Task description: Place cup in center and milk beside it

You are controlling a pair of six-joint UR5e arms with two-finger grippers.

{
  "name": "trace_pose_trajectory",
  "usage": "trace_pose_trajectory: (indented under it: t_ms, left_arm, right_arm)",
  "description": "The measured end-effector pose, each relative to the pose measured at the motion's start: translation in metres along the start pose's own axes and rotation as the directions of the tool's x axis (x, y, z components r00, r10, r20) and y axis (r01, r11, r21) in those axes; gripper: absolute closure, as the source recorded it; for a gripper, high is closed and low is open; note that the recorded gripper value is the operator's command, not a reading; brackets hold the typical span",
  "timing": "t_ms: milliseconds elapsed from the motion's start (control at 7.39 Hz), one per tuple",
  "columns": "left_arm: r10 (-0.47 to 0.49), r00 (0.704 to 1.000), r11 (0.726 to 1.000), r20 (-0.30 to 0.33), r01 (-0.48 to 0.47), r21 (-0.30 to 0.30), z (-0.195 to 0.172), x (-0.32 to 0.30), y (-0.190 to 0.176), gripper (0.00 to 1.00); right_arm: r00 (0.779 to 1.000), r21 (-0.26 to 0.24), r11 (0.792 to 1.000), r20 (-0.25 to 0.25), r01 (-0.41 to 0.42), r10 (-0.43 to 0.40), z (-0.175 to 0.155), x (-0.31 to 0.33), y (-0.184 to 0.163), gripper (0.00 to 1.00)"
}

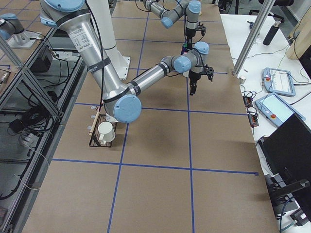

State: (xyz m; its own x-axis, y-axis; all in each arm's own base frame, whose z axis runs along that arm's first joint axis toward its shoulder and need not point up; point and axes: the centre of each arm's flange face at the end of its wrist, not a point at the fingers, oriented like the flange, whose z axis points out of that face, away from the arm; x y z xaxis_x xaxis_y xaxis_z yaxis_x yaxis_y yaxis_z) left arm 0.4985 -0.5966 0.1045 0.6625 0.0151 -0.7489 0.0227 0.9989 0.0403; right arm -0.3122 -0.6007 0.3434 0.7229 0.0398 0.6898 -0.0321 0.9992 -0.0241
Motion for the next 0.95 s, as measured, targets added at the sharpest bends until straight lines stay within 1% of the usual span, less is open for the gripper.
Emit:
trace_pose_trajectory:
  t_ms: [135,271,406,541,677,812,947]
  left_arm:
    - [-0.006,1.0,1.0,-0.012,0.006,0.021,-0.016,-0.004,-0.003,0.01]
    - [-0.011,0.999,0.998,-0.034,0.013,0.056,-0.04,-0.021,-0.008,0.01]
    - [-0.018,0.998,0.994,-0.057,0.023,0.103,-0.066,-0.063,-0.007,0.01]
    - [-0.028,0.997,0.99,-0.071,0.037,0.139,-0.085,-0.127,0.002,0.01]
    - [-0.047,0.996,0.988,-0.076,0.058,0.146,-0.096,-0.206,0.01,0.01]
    - [-0.081,0.994,0.986,-0.071,0.09,0.138,-0.101,-0.289,0.02,0.01]
    - [-0.103,0.994,0.985,-0.044,0.108,0.137,-0.097,-0.372,0.032,0.01]
  right_arm:
    - [1.0,0.003,1.0,0.001,0.001,-0.001,-0.001,0.0,0.0,0.0]
    - [1.0,0.007,1.0,0.0,0.0,0.0,-0.002,-0.001,0.0,0.0]
    - [1.0,0.011,1.0,-0.003,-0.007,0.007,-0.004,0.003,-0.001,0.0]
    - [1.0,0.019,1.0,-0.006,-0.018,0.018,-0.007,0.012,-0.005,0.0]
    - [0.999,0.03,0.999,-0.008,-0.031,0.032,-0.013,0.021,-0.01,0.0]
    - [0.999,0.043,0.998,-0.015,-0.042,0.042,-0.017,0.028,-0.014,0.0]
    - [0.998,0.06,0.997,-0.034,-0.044,0.046,-0.018,0.038,-0.014,0.0]
